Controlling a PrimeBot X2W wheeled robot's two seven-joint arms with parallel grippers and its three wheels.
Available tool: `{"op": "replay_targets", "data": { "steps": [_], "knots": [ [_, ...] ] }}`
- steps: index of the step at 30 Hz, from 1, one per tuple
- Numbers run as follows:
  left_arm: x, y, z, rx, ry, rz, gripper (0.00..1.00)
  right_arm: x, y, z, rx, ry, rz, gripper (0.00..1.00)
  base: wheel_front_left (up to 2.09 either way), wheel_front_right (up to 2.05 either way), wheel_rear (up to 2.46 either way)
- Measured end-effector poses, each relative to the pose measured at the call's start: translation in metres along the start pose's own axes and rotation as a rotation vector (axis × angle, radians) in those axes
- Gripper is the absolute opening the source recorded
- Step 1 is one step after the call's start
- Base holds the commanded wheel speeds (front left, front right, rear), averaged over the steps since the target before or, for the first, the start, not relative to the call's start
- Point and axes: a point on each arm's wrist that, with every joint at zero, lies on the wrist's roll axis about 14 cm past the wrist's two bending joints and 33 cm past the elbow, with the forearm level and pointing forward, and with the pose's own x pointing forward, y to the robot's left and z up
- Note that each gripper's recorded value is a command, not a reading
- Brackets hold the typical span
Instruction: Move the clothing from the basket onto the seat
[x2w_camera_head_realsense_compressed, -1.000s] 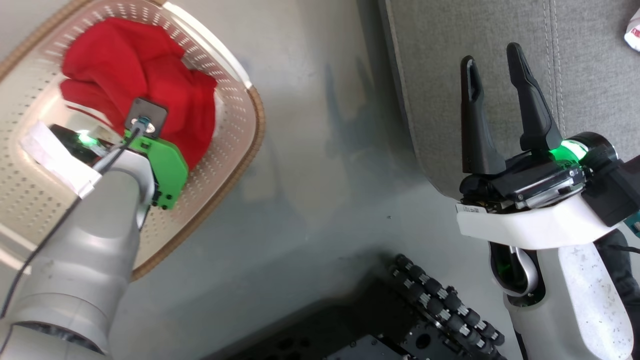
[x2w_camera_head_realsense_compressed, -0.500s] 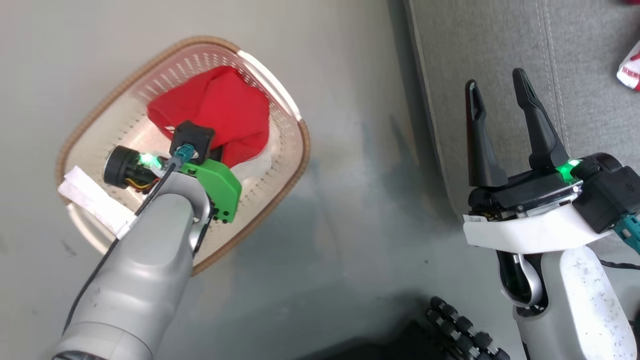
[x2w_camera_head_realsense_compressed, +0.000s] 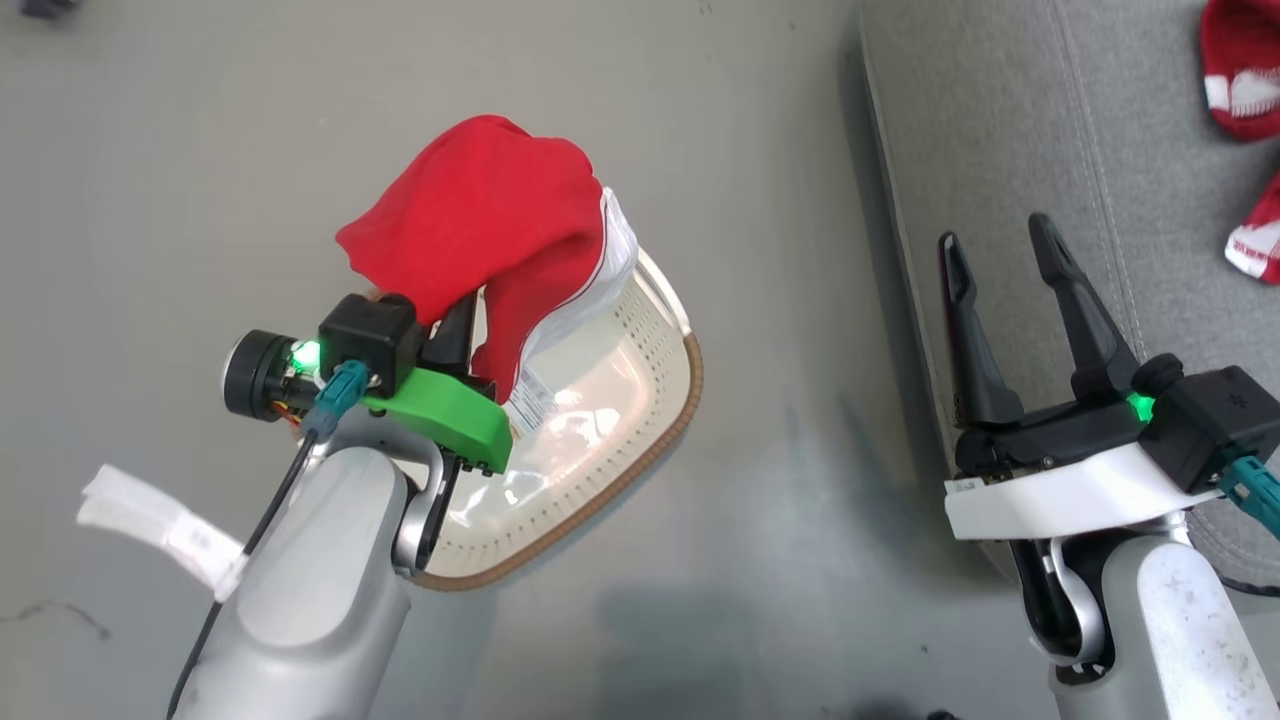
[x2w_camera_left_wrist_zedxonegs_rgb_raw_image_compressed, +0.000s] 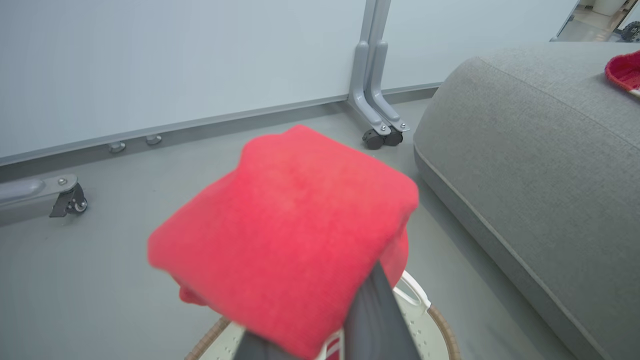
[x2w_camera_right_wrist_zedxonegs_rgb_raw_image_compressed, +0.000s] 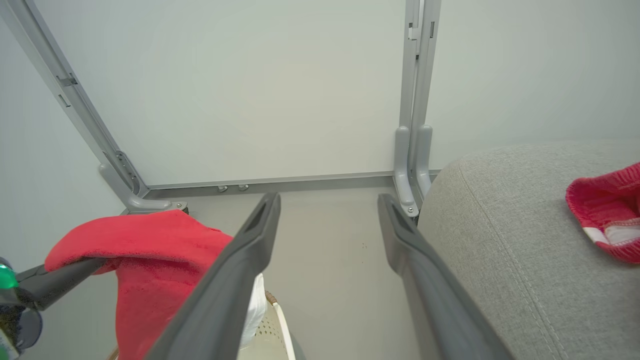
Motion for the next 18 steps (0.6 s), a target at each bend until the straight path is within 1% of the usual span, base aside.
{"op": "replay_targets", "data": {
  "steps": [5, 10, 18],
  "knots": [
    [-0.023, 0.005, 0.061, 0.019, -0.164, 0.038, 0.00, -0.010, 0.012, 0.014, 0.009, -0.011, 0.026, 1.00, 0.00, 0.00, 0.00],
    [-0.050, 0.002, 0.112, 0.047, -0.301, 0.056, 0.00, -0.020, 0.023, 0.029, 0.014, -0.029, 0.053, 1.00, 0.00, 0.00, 0.00],
    [-0.097, -0.016, 0.178, 0.088, -0.491, 0.040, 0.00, -0.043, 0.037, 0.047, 0.020, -0.050, 0.088, 1.00, 0.00, 0.00, 0.00]
  ]
}}
